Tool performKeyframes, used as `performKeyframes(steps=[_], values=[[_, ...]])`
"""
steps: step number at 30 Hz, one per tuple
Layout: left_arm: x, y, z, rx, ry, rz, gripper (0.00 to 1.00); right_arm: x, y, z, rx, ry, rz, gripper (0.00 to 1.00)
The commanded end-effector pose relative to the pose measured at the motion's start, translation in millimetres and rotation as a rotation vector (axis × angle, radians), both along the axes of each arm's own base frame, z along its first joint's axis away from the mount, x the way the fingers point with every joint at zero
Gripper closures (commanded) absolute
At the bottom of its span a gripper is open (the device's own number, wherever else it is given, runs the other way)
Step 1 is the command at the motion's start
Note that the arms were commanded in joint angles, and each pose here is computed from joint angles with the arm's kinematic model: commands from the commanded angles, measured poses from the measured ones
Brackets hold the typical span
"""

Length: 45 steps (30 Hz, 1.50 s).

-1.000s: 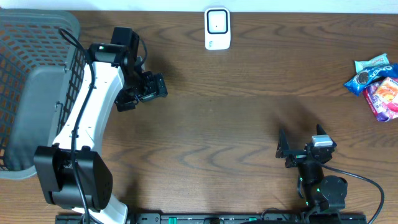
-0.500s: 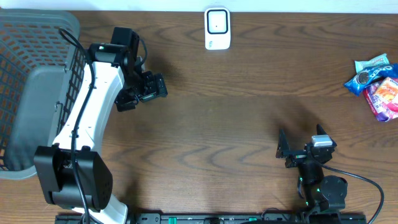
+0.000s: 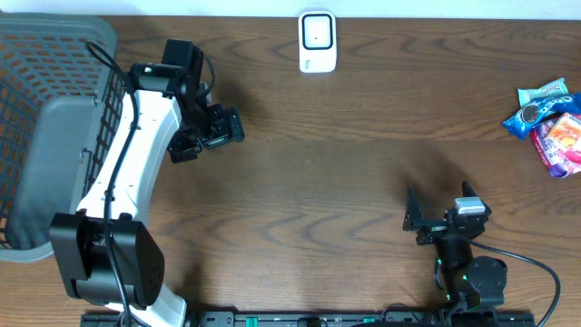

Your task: Scan the item barcode

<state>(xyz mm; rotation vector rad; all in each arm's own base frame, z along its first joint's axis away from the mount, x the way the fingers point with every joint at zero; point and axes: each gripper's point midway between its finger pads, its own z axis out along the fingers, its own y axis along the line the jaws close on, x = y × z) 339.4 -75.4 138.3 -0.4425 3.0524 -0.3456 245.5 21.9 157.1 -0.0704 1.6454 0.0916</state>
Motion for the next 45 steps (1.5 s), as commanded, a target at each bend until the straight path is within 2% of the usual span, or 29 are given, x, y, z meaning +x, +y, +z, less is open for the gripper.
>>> performKeyframes(steps=[1, 23, 29, 36, 45], values=[[0, 2, 5, -0.004, -0.010, 0.019, 0.02, 0, -4, 0, -0.012, -0.002, -0.021, 0.01], [0, 5, 4, 0.014, -0.011, 0.020, 0.02, 0, -4, 0, -0.012, -0.002, -0.020, 0.01], [-14, 12, 7, 0.050, 0.018, 0.008, 0.02, 0, -4, 0, -0.012, -0.002, -0.020, 0.01], [-39, 29, 17, 0.164, -0.079, -0.001, 0.02, 0, -4, 0, -0.012, -0.002, -0.020, 0.01], [-72, 26, 9, 0.137, -0.312, -0.182, 0.02, 0, -4, 0, -0.012, -0.002, -0.021, 0.01]])
